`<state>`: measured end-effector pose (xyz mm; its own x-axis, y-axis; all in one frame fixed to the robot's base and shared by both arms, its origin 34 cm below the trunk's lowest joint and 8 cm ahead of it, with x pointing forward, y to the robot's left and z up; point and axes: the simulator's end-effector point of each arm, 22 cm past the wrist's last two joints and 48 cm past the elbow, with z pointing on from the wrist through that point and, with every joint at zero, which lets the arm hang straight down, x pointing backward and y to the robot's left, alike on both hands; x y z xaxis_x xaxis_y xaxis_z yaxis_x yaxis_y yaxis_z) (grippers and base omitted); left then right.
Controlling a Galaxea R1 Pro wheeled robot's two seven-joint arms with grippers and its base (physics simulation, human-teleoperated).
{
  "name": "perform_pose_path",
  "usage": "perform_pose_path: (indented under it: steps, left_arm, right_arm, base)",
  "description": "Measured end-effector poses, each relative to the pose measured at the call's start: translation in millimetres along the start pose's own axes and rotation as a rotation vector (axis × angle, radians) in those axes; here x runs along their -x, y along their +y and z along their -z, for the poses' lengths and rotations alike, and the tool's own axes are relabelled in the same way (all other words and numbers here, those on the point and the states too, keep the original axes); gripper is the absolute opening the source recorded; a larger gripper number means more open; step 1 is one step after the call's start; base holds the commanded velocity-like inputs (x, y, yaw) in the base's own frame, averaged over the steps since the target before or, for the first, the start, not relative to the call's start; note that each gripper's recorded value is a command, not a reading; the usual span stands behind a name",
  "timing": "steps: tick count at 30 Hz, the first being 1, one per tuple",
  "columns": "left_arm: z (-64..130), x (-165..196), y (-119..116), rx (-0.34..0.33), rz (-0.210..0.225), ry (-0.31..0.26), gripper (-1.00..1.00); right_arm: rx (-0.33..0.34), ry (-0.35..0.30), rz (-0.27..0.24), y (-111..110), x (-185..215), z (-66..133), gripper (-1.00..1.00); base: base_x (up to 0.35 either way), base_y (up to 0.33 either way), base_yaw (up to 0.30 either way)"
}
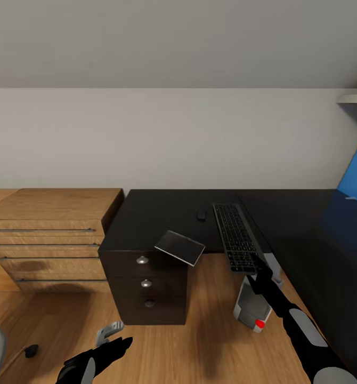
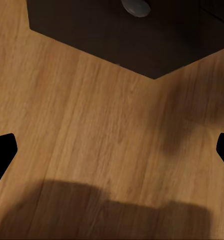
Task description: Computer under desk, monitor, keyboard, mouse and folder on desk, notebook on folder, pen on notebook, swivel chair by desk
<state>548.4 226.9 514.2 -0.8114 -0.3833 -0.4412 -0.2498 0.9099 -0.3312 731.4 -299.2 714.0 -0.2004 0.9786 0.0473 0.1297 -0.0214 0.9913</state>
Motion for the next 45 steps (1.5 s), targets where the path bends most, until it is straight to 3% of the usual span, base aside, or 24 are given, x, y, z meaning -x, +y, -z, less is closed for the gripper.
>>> perform_pose_path:
  steps: [35,36,45]
  left_arm:
    - [-0.2,-0.2,0.5,0.002,0.000,0.001,1.00]
    - [-0.2,-0.2,0.5,0.002,0.000,0.001,1.00]
    - [-0.1,-0.2,1.0,0.004,0.000,0.001,1.00]
  right_arm:
    - [-0.005,0.000,0.000,-1.3,0.3,-0.1,1.00]
    - [-0.004,0.000,0.000,-1.3,0.3,-0.1,-1.00]
    - [-0.009,0.000,-0.002,-2.3,0.1,-0.1,-1.00]
  base:
    - [0.009,0.000,0.000]
    - [0.000,0.000,0.000]
    - [0.000,0.000,0.000]
